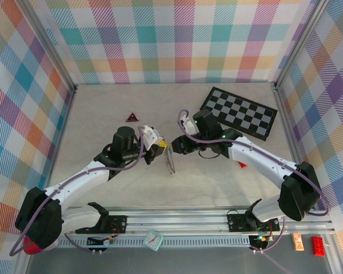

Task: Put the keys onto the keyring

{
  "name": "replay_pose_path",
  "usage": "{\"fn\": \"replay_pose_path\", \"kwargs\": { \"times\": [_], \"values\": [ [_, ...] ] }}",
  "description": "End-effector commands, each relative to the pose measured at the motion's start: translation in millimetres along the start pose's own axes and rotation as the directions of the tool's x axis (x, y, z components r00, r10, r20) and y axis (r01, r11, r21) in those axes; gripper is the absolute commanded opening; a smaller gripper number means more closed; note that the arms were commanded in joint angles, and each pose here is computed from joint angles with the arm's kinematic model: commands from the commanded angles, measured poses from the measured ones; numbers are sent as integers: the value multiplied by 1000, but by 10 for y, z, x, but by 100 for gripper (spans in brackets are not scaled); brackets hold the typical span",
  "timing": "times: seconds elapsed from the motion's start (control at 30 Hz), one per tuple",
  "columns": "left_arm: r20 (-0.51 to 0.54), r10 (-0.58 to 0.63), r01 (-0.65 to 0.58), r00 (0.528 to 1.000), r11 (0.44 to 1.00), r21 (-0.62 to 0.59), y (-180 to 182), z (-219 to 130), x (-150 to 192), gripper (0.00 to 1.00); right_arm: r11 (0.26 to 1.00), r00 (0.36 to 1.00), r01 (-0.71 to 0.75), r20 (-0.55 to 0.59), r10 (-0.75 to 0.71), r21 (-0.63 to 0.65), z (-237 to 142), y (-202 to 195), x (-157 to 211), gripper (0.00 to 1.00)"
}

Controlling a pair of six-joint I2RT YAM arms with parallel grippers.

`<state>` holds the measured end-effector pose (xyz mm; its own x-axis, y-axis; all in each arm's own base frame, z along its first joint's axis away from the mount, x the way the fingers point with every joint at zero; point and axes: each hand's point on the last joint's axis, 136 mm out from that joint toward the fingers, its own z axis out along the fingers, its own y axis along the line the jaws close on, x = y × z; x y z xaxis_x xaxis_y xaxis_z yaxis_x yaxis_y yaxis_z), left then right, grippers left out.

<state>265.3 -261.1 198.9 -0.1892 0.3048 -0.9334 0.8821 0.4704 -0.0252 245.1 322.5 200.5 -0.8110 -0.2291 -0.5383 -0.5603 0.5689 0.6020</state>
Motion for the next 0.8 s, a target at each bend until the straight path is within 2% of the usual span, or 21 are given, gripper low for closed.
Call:
{"fn": "replay_pose_path", "kwargs": {
  "times": [0.0, 0.33, 0.77],
  "values": [
    [55, 21, -23, 998, 999, 33, -86, -7, -116, 0, 1000, 1000, -8, -1, 8, -14, -18, 51, -53, 18],
    [57, 21, -24, 998, 999, 45, -104, -1, -111, 0, 1000, 1000, -9, 6, 9, -28, 14, 67, -89, 16],
    [60, 23, -26, 998, 998, 55, -125, -5, -109, 0, 1000, 1000, -5, 5, 5, -22, 23, 48, -82, 0]
  ]
}}
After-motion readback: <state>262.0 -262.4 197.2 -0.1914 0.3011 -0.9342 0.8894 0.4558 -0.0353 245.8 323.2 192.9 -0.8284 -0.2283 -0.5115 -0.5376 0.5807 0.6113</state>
